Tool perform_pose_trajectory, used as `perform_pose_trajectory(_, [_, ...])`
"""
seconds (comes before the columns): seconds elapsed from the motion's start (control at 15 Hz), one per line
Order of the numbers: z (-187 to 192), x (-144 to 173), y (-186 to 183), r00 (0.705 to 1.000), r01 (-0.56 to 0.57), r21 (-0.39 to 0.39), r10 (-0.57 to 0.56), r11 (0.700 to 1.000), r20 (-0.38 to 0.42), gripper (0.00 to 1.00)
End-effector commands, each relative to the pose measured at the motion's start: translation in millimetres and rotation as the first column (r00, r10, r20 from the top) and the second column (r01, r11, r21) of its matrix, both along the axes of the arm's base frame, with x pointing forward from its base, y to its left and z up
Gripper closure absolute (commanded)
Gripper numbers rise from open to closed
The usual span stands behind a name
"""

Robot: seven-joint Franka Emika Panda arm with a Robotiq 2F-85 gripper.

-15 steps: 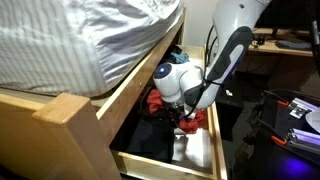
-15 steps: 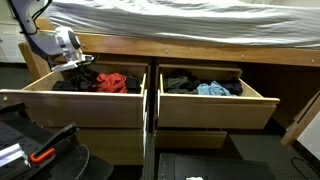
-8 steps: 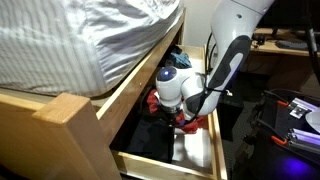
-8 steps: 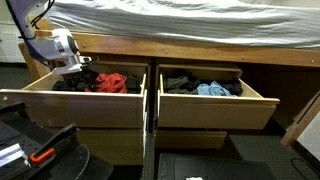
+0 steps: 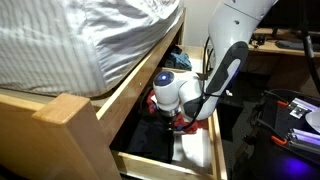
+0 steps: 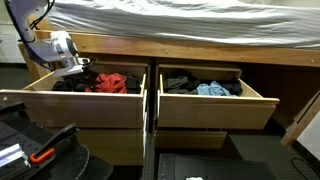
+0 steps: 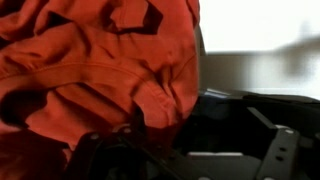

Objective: Open the second drawer from the right, pick up the black cloth from the first drawer, put it in the second drawer and close the second drawer.

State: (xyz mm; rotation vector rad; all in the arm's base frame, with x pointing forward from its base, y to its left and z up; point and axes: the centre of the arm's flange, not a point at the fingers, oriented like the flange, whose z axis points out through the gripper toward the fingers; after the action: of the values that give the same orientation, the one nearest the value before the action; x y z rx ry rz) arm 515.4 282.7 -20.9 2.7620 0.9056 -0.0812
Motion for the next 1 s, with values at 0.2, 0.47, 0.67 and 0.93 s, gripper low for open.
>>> perform_pose_trajectory(0.2, [-38.2,4.1,62.8,0.945,-0.327,-0.087,0.327,0.941,-0.010,0.00])
perform_pose_trajectory(0.47, [-31.3,-5.3,60.8,0.939,-0.345,-0.101,0.343,0.933,-0.030,0.00])
perform_pose_trajectory(0.67, [-32.8,-3.7,62.5,0.931,-0.364,-0.106,0.363,0.925,-0.035,0.00])
perform_pose_trajectory(0.93, [-0.1,-4.6,54.4,0.958,-0.237,-0.142,0.207,0.961,-0.197,0.00])
